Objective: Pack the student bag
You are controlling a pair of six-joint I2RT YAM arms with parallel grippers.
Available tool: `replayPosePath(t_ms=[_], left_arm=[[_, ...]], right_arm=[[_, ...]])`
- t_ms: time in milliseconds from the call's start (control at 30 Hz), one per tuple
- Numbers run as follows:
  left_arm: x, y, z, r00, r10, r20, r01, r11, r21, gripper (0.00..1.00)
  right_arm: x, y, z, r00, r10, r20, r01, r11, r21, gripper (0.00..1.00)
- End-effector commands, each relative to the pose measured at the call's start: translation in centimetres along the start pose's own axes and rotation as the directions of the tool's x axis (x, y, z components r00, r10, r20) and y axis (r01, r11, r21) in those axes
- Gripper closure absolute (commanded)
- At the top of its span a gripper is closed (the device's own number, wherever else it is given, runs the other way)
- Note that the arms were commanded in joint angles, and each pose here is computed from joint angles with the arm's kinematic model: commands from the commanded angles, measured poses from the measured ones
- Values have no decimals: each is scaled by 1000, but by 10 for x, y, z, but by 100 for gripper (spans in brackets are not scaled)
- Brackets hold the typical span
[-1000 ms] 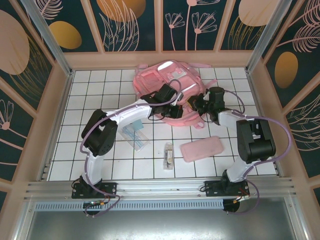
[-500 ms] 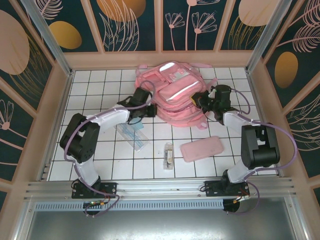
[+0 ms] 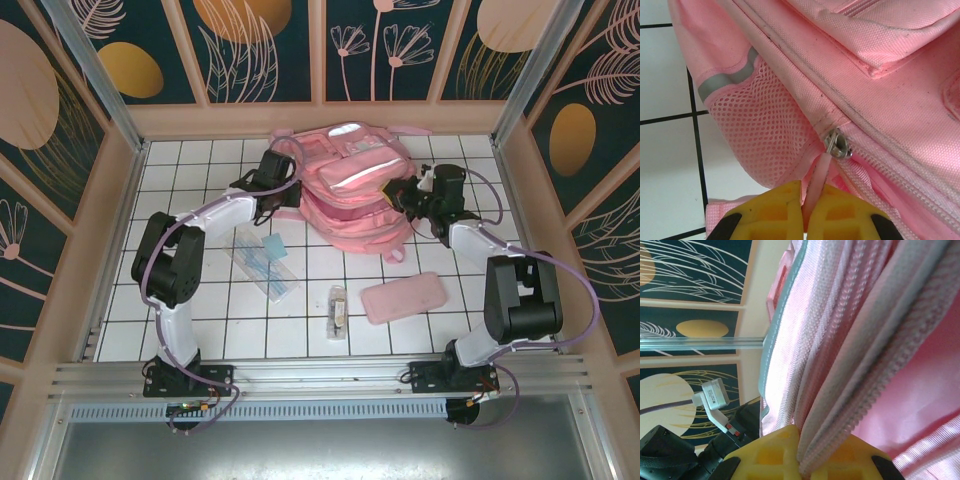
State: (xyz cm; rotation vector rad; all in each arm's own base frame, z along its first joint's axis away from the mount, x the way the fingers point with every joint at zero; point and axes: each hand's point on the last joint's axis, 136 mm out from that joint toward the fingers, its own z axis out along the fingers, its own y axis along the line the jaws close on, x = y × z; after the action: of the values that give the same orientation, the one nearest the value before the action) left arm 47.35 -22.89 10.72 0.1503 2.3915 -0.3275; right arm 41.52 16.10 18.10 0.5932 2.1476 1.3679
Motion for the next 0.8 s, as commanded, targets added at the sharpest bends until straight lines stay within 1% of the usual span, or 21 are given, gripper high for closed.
replayPosePath(t_ms=[0,33,67,100,133,167,200,267,300,333,400,500,567,633,733,767], left_arm=[[-16,88,-26,991,-110,76,126,959,-253,94],[-15,82,-28,989,-127,73,140,965,-224,78],[-14,75,-31,986,-154,66,164,970,-181,61],[-12,66,-33,982,-181,57,187,974,-127,43],[-10,58,-36,978,-203,49,207,975,-82,21],[-9,50,-39,971,-235,49,237,971,-38,1],[-7,40,-44,965,-259,50,258,966,22,1],[-1,24,-49,948,-314,49,307,944,120,1],[-5,11,-60,941,-333,65,316,929,191,1],[-3,2,-63,937,-345,60,323,918,231,1],[0,-20,-68,934,-353,55,323,899,297,1],[6,-51,-70,942,-331,49,294,889,352,1],[8,-65,-71,944,-326,56,282,882,378,1],[9,-70,-70,941,-332,64,282,875,394,1],[7,-69,-71,937,-337,89,276,874,399,1],[5,-68,-72,937,-334,103,269,877,397,1]], right_arm=[[-28,31,-13,991,-109,80,113,993,-43,100],[-28,32,-11,991,-116,70,119,992,-37,96],[-26,30,-9,991,-123,55,124,992,-19,74],[-24,27,-9,991,-128,42,128,992,4,49],[-23,23,-10,991,-129,35,128,991,28,36],[-21,17,-12,991,-134,25,132,989,65,21],[-20,12,-17,989,-148,23,145,984,108,10],[-16,-2,-31,985,-170,21,162,963,216,6],[-15,-12,-41,983,-182,35,165,944,285,5],[-15,-20,-51,980,-193,53,163,923,349,4],[-13,-36,-79,968,-233,92,160,856,491,1],[-4,-54,-119,958,-260,119,119,741,661,1],[9,-67,-138,967,-229,111,78,682,727,1],[27,-82,-152,983,-147,109,10,641,768,1],[61,-97,-157,997,-32,73,-36,636,771,1],[72,-100,-161,996,-10,89,-64,626,777,1]])
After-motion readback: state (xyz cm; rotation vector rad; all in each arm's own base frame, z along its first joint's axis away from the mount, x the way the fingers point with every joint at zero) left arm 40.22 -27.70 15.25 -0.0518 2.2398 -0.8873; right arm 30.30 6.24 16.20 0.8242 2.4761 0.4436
